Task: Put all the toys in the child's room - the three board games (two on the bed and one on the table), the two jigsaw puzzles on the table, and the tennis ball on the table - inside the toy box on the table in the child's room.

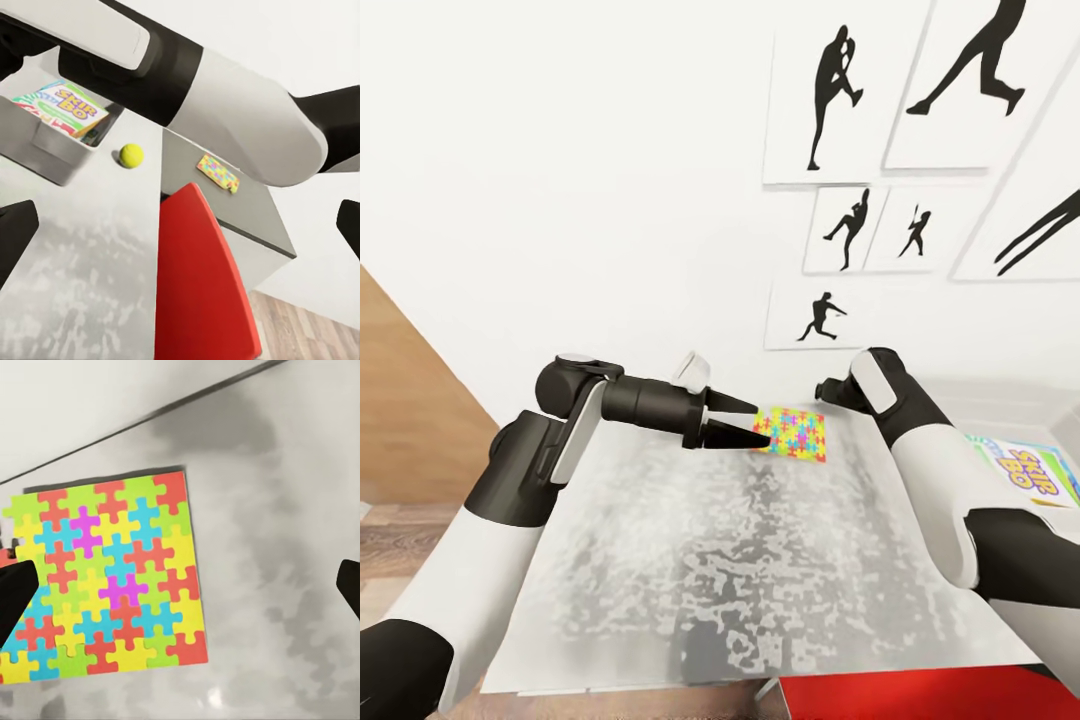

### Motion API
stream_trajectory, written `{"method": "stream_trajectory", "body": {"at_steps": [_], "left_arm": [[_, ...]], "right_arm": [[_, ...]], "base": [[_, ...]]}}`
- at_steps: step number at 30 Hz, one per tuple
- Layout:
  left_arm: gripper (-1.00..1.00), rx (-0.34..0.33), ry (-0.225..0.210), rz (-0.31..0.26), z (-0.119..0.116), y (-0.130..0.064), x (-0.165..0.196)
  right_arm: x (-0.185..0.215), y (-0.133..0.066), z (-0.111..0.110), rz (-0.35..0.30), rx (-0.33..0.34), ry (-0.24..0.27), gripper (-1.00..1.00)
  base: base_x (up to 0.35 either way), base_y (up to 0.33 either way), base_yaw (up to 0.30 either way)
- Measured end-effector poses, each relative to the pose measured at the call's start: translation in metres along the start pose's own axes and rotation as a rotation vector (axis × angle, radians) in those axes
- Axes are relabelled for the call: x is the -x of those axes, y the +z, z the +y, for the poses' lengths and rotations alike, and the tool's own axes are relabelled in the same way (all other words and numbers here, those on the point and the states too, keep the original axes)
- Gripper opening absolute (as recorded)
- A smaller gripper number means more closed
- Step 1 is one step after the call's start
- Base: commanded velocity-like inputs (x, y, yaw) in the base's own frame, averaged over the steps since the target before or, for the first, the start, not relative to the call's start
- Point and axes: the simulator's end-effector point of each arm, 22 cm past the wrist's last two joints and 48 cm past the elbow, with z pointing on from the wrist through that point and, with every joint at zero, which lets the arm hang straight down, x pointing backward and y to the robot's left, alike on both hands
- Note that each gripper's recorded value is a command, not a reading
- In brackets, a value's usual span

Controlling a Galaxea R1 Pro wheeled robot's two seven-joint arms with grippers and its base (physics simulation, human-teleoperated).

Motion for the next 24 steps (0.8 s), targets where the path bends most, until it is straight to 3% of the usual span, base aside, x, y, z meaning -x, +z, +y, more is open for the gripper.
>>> {"method": "stream_trajectory", "body": {"at_steps": [15,24], "left_arm": [[1.00,0.003,-0.016,-0.012,0.012,-0.003,-0.002],[1.00,0.023,0.000,-0.062,0.022,-0.020,0.019]], "right_arm": [[0.008,0.007,0.002,-0.001,-0.001,0.001,1.00],[0.011,0.011,0.006,0.001,0.006,0.002,1.00]], "base": [[0.000,0.000,0.000],[0.000,0.000,0.000]]}}
